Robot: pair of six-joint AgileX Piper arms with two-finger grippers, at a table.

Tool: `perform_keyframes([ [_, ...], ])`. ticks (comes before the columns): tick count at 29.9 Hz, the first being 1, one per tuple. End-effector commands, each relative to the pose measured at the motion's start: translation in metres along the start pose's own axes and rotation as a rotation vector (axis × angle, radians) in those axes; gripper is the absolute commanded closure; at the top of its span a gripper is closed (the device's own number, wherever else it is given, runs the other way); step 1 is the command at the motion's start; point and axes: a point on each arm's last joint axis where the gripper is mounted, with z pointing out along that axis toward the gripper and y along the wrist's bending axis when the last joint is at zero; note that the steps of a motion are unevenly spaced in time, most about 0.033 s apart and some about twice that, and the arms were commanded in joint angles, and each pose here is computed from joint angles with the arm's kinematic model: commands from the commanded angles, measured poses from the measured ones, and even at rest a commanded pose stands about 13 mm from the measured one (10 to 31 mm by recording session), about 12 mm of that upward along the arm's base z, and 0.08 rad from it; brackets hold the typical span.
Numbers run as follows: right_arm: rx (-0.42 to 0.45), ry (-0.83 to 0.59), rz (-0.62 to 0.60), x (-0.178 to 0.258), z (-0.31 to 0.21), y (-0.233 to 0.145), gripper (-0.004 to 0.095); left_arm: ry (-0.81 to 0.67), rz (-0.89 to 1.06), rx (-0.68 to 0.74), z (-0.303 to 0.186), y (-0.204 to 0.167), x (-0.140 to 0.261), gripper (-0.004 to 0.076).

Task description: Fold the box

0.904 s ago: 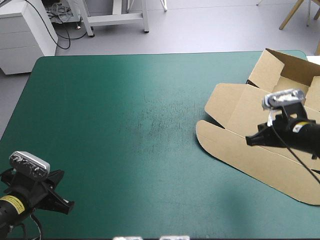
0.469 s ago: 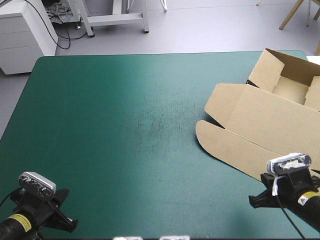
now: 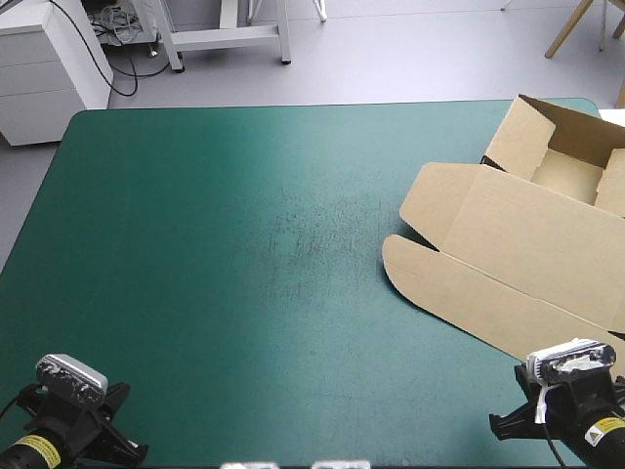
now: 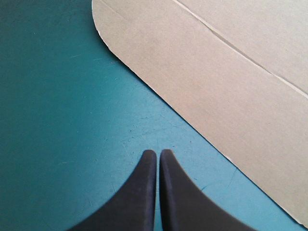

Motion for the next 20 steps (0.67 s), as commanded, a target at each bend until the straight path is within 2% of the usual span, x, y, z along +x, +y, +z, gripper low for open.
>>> perform_keyframes([
  [1, 0.016, -0.064, 0.001, -0.0100, -0.0036, -0.0016, 0.0908, -0.050, 0.002, -0.016, -0.0025, 0.0018, -0.0086, 0.0734],
  [20, 0.016, -0.064, 0.001, -0.0100, -0.0036, -0.0016, 0.0908, -0.023, 0.002, -0.017, 0.0009, 0.0015, -0.0047, 0.0734],
])
